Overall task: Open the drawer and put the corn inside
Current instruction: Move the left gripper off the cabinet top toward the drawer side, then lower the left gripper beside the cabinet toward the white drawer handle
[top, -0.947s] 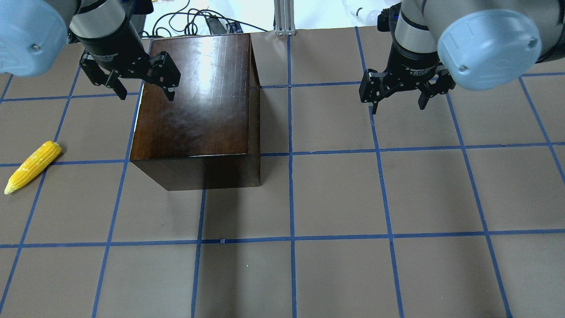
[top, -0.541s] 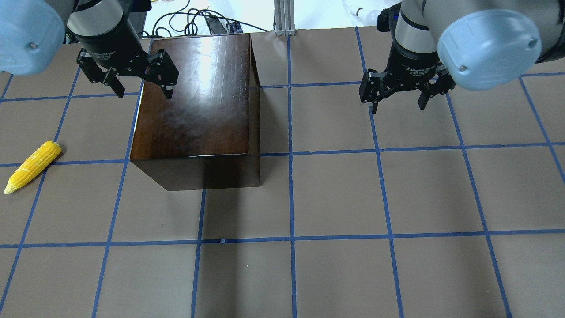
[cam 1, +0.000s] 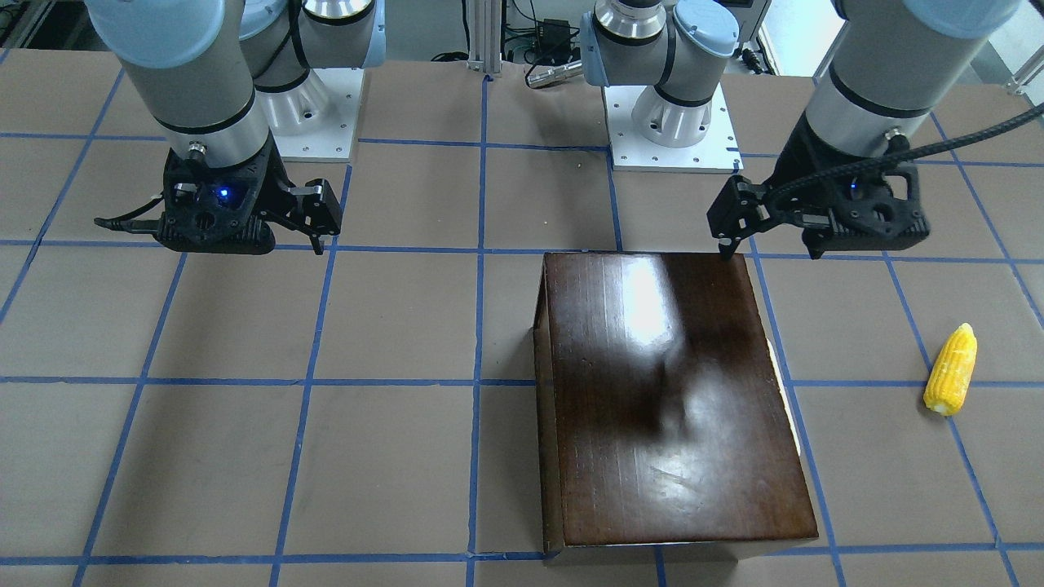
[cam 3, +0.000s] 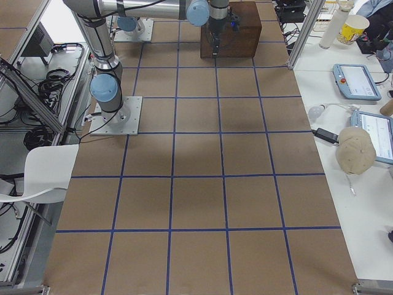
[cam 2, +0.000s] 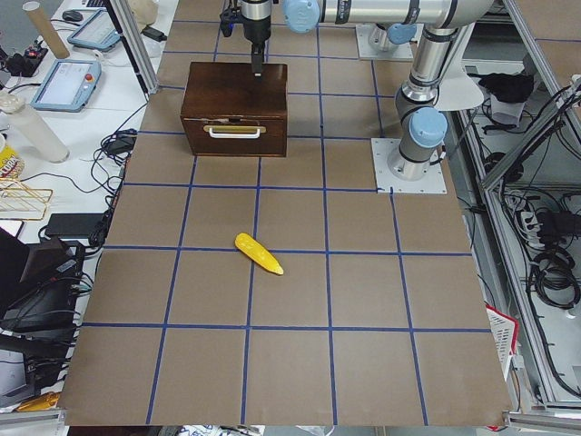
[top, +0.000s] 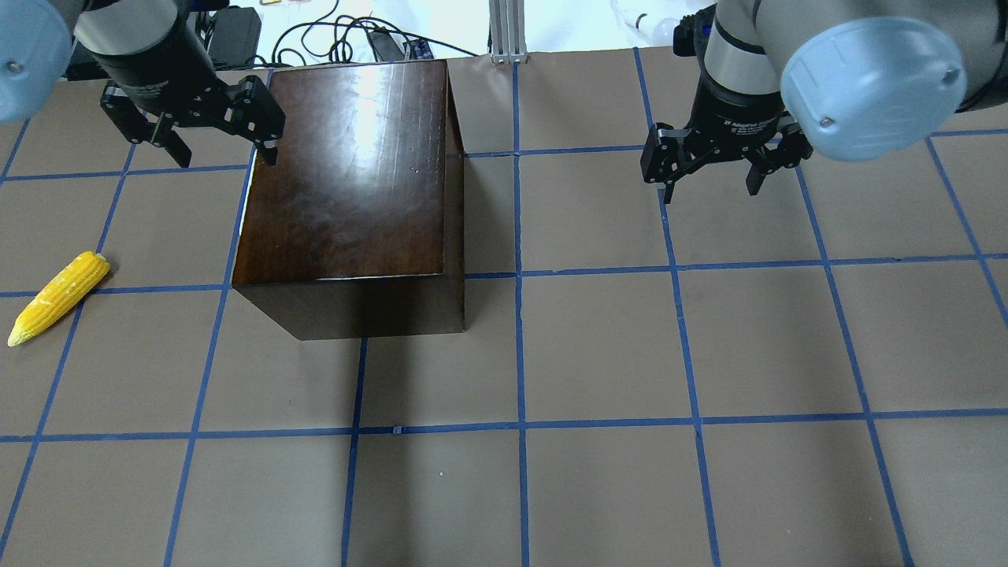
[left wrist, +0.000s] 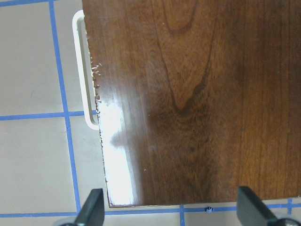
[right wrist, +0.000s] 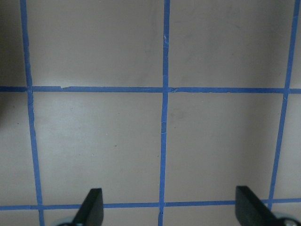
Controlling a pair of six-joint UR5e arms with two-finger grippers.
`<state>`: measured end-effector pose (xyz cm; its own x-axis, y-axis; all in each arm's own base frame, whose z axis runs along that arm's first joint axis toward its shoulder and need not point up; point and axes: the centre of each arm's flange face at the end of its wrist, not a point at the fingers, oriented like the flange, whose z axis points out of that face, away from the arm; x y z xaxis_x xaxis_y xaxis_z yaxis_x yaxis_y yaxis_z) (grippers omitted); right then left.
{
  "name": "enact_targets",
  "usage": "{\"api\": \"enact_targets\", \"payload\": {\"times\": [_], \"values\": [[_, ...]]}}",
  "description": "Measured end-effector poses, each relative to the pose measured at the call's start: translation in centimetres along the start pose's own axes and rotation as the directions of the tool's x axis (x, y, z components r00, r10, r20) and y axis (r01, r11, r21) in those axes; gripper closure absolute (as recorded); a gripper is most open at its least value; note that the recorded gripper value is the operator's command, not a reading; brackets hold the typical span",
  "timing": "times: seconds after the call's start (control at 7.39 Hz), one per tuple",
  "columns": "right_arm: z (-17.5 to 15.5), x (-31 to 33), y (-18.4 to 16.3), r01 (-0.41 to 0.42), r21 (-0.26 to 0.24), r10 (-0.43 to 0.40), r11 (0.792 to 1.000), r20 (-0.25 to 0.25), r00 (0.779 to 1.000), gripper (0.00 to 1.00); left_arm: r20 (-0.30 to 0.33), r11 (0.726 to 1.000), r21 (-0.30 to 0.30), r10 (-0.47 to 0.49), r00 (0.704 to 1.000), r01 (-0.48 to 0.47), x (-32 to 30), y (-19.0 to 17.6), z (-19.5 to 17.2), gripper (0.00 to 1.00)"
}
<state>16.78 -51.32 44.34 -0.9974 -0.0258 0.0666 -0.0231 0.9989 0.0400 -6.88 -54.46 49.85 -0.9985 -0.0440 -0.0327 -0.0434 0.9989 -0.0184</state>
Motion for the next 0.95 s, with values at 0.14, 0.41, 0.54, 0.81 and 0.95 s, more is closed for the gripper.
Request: {"api": "enact_targets", "payload": {"times": [0.14,0.41,0.54,0.81,0.95], "values": [[0.0,0.0,0.0,0.000,0.000,0.000,1.000,0.000,1.000,0.00,-0.030,0.999,0.010,-0.037,0.999,0.037,-2.6,-0.9,-0.4,0.00],[0.0,0.0,0.0,0.000,0.000,0.000,1.000,-0.001,1.000,0.00,-0.111,0.999,0.030,-0.038,0.993,0.042,-8.4,-2.2,-0.4,0.00],[0.0,0.0,0.0,0.000,0.000,0.000,1.000,-0.001,1.000,0.00,-0.142,0.999,0.036,-0.021,0.990,0.026,-11.0,-2.6,0.1,0.00],[0.0,0.0,0.0,0.000,0.001,0.000,1.000,-0.002,1.000,0.00,-0.201,0.999,0.039,0.020,0.979,-0.012,-14.8,-3.4,2.0,0.00],[0.0,0.0,0.0,0.000,0.000,0.000,1.000,-0.002,1.000,0.00,-0.228,0.999,0.034,0.045,0.973,-0.038,-15.9,-4.0,3.4,0.00]]}}
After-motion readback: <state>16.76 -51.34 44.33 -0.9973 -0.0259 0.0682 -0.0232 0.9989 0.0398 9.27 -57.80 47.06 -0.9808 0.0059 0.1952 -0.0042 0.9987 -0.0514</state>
